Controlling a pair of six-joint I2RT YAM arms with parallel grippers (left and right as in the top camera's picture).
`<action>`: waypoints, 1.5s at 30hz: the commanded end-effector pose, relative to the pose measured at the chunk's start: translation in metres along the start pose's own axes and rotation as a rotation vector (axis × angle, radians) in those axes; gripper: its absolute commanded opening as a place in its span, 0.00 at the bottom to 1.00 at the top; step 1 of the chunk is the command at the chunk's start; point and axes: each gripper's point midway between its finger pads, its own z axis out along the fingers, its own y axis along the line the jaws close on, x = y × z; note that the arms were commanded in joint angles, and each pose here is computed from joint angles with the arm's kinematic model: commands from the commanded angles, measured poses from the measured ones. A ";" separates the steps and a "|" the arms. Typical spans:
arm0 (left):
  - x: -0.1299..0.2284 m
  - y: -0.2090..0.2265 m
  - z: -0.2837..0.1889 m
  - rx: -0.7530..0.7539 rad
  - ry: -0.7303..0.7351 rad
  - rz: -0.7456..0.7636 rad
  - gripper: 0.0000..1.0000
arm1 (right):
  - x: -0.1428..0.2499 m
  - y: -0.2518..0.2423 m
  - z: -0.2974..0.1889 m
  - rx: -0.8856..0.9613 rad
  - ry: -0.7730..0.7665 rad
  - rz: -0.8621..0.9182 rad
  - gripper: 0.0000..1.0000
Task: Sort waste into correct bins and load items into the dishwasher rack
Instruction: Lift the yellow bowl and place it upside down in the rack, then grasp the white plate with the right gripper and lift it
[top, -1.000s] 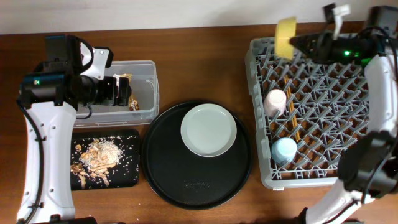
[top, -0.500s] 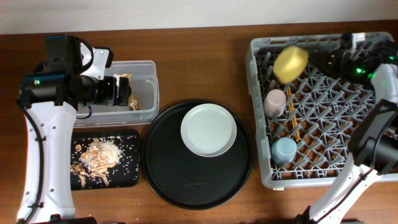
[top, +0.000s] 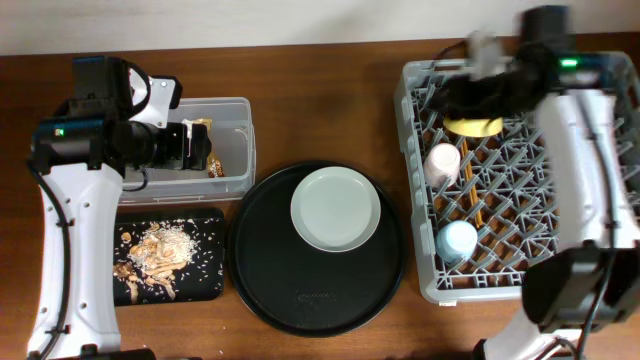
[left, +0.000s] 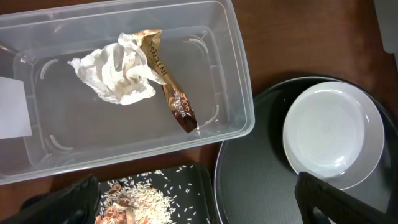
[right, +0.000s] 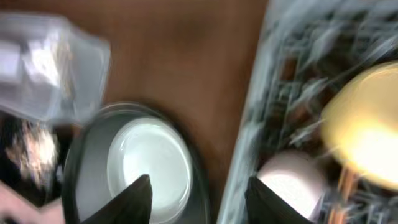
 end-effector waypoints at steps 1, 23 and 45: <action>-0.001 0.001 -0.006 -0.007 -0.016 -0.011 0.99 | 0.048 0.057 0.056 0.056 0.240 -0.147 0.50; -0.001 0.001 -0.006 -0.007 -0.016 -0.011 1.00 | 0.214 0.170 0.215 0.050 0.355 -0.573 0.15; -0.001 0.001 -0.006 -0.007 -0.016 -0.011 0.99 | 0.093 0.173 -0.066 -0.230 -0.179 -0.319 0.04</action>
